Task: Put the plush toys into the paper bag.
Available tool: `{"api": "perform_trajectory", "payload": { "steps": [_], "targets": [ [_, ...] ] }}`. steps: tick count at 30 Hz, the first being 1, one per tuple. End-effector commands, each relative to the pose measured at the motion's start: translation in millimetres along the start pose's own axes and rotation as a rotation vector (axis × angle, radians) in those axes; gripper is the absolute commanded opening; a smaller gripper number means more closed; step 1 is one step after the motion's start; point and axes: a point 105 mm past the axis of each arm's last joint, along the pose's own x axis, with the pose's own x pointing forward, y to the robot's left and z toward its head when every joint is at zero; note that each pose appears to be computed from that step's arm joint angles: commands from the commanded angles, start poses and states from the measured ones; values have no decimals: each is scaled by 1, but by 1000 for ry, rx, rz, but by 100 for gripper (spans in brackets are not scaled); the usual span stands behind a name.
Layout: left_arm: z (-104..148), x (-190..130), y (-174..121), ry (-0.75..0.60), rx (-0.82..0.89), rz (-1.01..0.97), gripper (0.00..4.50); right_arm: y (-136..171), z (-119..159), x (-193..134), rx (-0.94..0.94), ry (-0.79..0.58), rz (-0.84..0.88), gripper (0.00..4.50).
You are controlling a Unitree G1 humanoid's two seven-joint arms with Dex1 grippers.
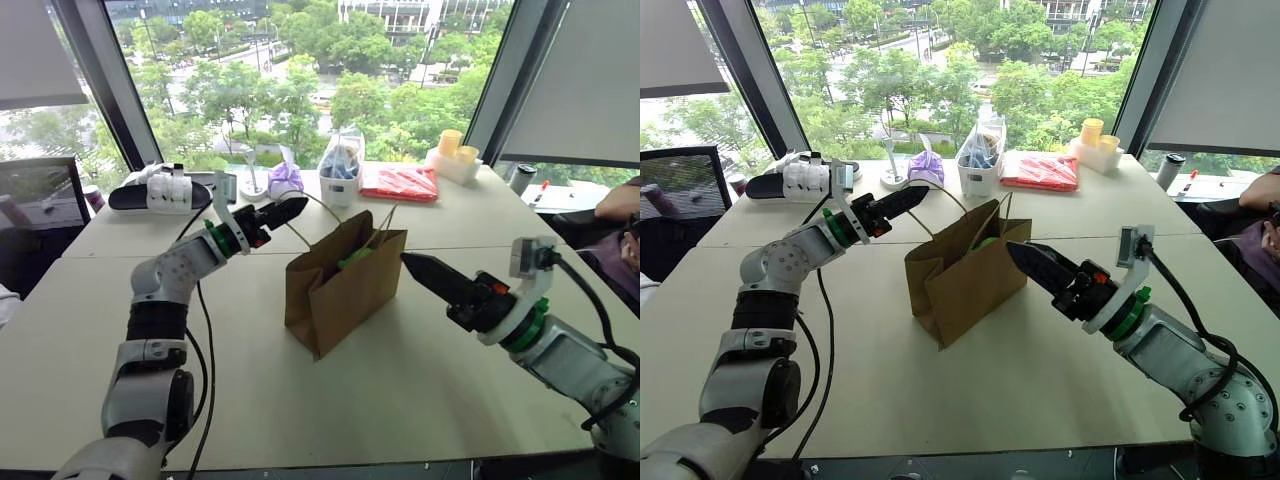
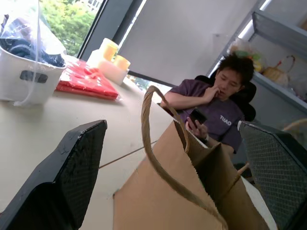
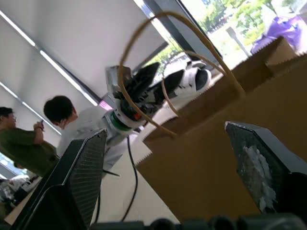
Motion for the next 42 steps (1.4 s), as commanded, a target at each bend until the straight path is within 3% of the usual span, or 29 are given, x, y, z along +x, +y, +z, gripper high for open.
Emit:
{"api": "perform_trajectory", "payload": {
  "steps": [1,3,6,9,13,26,38,41,42],
  "targets": [
    [8,-21,-7,-5,27,-48,450,7,-13,2,-37,46,24,373],
    [8,-31,-9,-1,12,-61,450,6,-21,2,-36,68,23,302],
    [8,-44,-12,-16,-52,-89,450,4,-33,5,-36,106,24,132],
    [-15,-58,-29,76,-33,-132,450,3,-45,18,-40,150,32,3],
    [-38,-63,-53,177,18,-182,450,2,-54,34,-62,190,51,3],
    [-71,-45,-76,296,280,-191,450,-19,-64,70,-122,214,45,3],
    [-80,-21,-61,265,361,-105,450,-17,-68,74,-120,186,37,3],
    [-81,-18,-58,255,373,-93,365,-15,-70,69,-109,185,40,0],
    [-81,-17,-58,252,374,-92,317,-14,-71,66,-97,186,42,0]
  ]
}}
